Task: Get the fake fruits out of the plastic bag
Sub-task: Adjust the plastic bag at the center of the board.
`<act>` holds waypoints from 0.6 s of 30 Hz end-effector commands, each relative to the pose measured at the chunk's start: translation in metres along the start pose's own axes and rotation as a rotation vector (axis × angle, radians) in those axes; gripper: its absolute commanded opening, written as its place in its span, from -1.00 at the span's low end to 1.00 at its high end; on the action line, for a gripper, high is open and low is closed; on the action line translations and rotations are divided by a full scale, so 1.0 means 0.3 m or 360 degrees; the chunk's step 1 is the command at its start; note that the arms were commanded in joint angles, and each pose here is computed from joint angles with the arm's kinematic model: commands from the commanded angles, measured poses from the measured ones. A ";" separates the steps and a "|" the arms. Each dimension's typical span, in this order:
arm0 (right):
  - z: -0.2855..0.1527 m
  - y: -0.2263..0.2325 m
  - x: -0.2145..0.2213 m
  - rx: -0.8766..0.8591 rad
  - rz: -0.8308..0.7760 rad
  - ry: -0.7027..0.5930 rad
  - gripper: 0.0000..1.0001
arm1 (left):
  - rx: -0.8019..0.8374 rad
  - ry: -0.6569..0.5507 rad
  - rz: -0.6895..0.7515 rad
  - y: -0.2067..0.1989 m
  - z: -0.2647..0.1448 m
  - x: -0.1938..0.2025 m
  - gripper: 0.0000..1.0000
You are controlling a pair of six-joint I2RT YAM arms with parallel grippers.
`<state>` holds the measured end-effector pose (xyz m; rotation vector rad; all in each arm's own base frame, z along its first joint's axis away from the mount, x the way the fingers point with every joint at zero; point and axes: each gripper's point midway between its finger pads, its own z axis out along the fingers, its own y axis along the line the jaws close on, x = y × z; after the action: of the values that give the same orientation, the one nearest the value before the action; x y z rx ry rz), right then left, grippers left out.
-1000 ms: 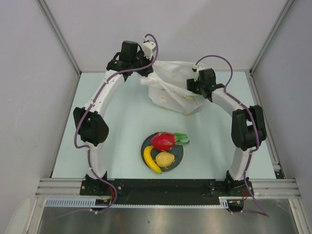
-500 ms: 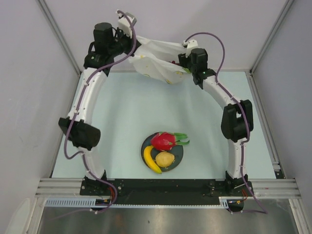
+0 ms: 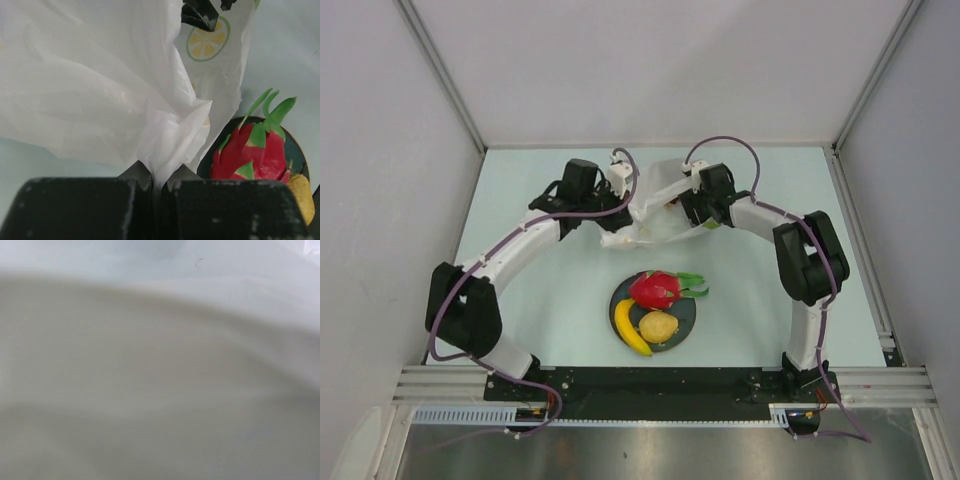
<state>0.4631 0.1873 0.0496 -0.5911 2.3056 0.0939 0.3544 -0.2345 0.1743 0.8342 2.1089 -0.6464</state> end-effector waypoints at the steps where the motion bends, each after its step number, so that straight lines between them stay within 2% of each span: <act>1: -0.131 -0.029 -0.284 0.0022 0.0018 -0.0372 0.48 | -0.0048 -0.0269 0.0041 -0.021 -0.075 -0.187 -0.99; 3: -0.128 -0.022 -0.301 -0.0007 0.0044 -0.0390 0.50 | -0.0069 -0.0317 0.0054 -0.023 -0.103 -0.228 -0.99; 9: -0.063 0.005 -0.382 -0.0089 0.0134 -0.0437 0.73 | -0.0145 -0.0488 0.0102 -0.016 -0.171 -0.346 -0.99; 11: -0.053 -0.010 -0.460 -0.0072 0.0159 -0.0495 0.75 | -0.0148 -0.0488 0.0103 -0.014 -0.169 -0.359 -0.99; 18: 0.037 -0.003 -0.507 -0.0060 0.0282 -0.0495 0.71 | -0.0116 -0.0473 0.0091 -0.019 -0.144 -0.327 -0.99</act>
<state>0.5538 0.2408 0.1433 -0.4312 2.0547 0.2634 0.3788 -0.2411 0.2593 0.7342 1.8818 -0.5977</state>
